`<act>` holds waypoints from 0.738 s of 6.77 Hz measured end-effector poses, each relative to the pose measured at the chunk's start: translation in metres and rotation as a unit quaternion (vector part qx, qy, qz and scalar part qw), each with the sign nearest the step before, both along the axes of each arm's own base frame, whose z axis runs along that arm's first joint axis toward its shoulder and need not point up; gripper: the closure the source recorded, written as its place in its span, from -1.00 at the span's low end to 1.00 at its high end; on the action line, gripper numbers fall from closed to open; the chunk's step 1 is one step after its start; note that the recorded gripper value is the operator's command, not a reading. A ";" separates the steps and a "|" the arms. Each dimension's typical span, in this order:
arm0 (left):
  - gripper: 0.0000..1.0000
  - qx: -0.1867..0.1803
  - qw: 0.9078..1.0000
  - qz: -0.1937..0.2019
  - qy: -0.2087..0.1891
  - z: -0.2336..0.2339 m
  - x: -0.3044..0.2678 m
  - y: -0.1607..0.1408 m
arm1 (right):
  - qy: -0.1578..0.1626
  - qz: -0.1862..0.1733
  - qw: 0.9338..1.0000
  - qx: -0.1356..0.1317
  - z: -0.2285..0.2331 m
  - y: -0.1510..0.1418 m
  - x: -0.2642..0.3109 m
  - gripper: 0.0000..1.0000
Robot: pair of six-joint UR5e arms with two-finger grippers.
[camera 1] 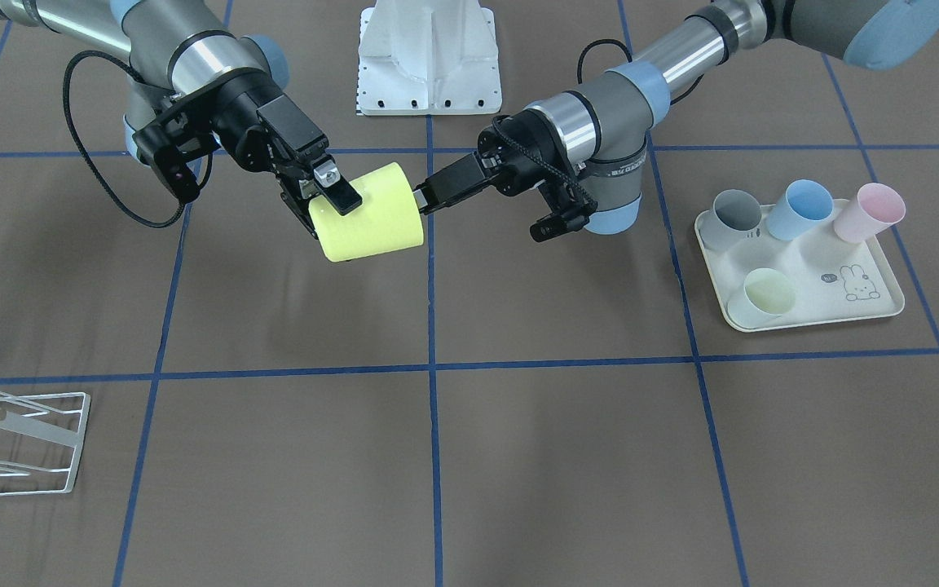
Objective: Transfer IKEA cup to right arm and place on rack
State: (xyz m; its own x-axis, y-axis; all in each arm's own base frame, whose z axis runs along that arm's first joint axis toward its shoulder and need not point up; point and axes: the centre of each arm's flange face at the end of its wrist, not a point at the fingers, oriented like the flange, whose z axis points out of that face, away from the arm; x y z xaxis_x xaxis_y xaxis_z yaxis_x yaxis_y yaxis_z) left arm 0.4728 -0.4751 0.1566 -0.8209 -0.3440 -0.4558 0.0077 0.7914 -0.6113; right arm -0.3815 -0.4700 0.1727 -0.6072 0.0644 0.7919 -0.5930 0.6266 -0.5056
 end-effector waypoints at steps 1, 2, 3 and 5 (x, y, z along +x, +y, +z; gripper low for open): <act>1.00 -0.001 1.000 0.001 0.001 -0.001 0.003 0.003 | 0.000 0.000 1.000 0.000 0.000 0.000 0.000 -0.94; 1.00 -0.002 1.000 0.001 0.001 -0.002 0.005 0.004 | 0.000 0.000 1.000 0.000 0.000 -0.001 0.000 -0.88; 1.00 -0.002 1.000 0.000 0.001 -0.002 0.005 0.004 | 0.000 0.001 1.000 0.000 0.000 -0.001 0.001 -0.65; 1.00 -0.001 1.000 -0.001 0.004 -0.005 0.005 0.004 | -0.001 0.001 1.000 -0.001 0.000 -0.002 0.001 0.99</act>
State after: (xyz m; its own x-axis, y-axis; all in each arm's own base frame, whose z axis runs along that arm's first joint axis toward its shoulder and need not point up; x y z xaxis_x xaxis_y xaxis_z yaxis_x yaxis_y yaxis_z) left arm 0.4776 -0.4711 0.1514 -0.8247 -0.3438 -0.4491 0.0045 0.7901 -0.6130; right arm -0.3803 -0.4718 0.1727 -0.6085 0.0656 0.7908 -0.5935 0.6239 -0.5084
